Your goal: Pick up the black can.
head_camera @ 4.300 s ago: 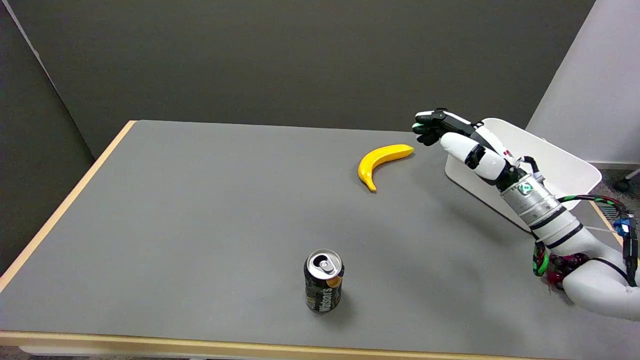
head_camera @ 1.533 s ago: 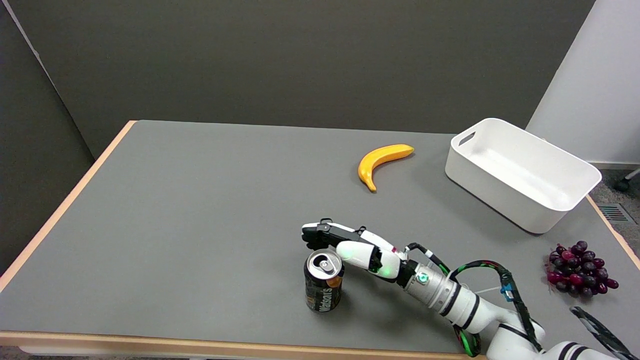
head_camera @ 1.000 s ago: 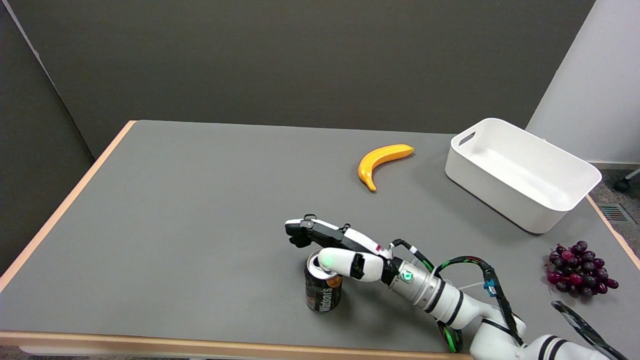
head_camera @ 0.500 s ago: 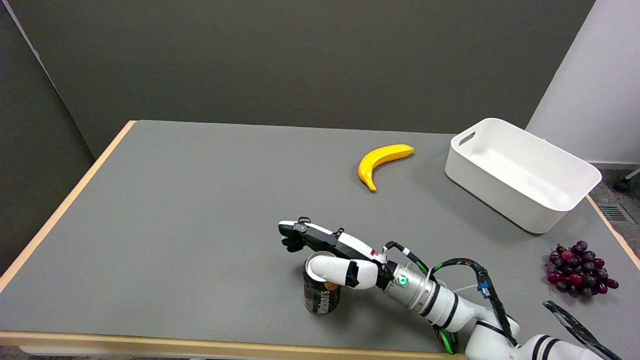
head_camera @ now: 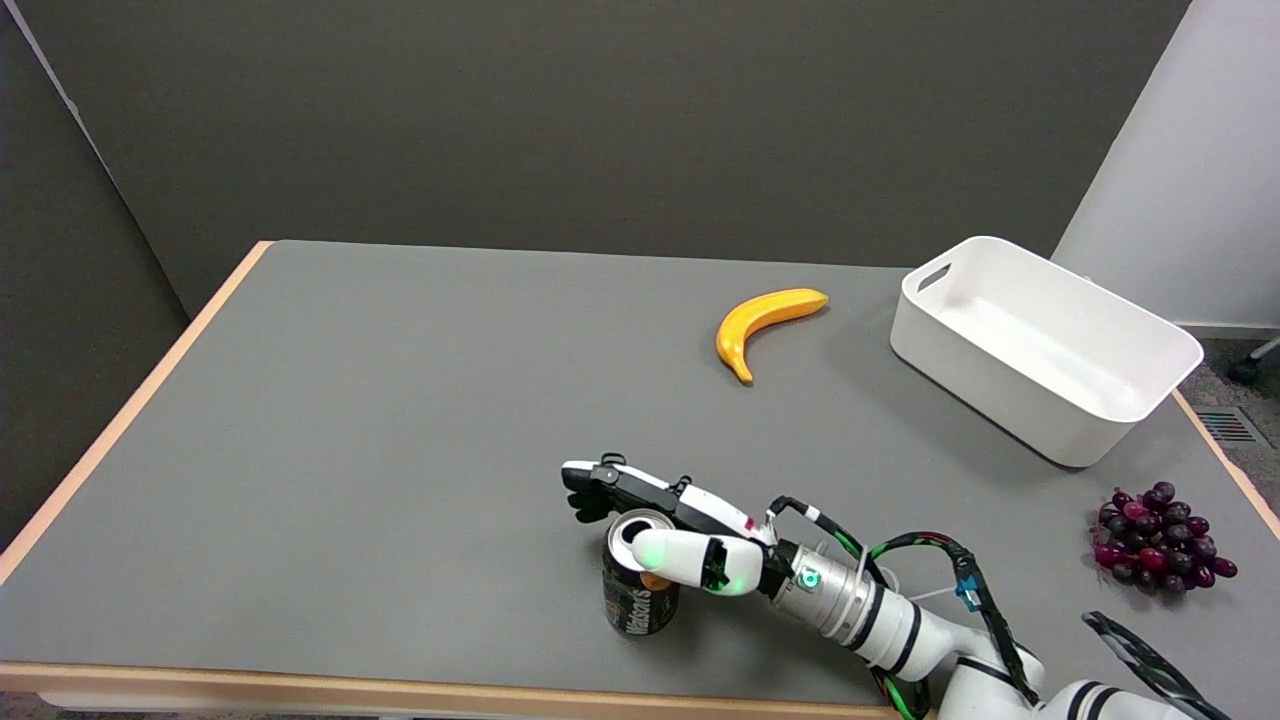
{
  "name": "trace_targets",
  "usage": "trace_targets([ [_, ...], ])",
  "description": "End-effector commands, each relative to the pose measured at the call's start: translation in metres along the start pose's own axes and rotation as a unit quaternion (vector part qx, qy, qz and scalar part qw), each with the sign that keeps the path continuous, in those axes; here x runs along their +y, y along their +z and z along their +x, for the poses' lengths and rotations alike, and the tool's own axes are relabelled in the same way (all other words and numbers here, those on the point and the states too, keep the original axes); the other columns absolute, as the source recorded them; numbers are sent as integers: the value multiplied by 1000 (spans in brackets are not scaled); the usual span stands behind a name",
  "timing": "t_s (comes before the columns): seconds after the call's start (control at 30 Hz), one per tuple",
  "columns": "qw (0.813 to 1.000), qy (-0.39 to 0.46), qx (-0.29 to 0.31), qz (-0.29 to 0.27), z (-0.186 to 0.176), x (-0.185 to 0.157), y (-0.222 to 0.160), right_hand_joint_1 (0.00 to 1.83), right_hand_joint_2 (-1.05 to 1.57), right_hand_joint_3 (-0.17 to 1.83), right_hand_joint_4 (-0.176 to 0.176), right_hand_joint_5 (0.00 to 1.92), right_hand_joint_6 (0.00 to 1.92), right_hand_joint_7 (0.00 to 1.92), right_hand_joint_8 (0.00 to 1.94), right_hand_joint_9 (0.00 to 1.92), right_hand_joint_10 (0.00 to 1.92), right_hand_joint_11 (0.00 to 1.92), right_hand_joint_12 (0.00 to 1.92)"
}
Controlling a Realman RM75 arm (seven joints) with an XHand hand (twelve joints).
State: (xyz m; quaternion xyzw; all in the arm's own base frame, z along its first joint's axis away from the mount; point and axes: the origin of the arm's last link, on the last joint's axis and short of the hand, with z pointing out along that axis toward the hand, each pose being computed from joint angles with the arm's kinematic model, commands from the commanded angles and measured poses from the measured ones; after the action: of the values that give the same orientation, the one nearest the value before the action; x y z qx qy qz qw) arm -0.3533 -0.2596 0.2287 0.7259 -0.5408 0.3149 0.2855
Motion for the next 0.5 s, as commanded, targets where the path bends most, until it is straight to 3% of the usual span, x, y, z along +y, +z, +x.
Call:
trace_targets([
  [0.03,1000,0,-8,-10,-3,9,-10,397,584,936,-63,58,292,68,174,10,578,-1,881],
  [0.13,1000,-1,-7,-11,-2,10,-11,505,580,928,-62,36,258,20,149,0,507,-1,852],
  [0.23,1000,-2,-5,-12,0,11,-10,728,620,941,-62,1,158,-1,5,-1,260,-1,775],
  [0.33,1000,-5,-5,-11,2,10,-10,859,628,978,-69,3,58,-1,-1,-1,111,-1,750],
  [0.5,1000,-8,-2,-10,5,9,-8,1013,625,992,-70,-1,15,-1,-1,-1,0,-1,721],
])
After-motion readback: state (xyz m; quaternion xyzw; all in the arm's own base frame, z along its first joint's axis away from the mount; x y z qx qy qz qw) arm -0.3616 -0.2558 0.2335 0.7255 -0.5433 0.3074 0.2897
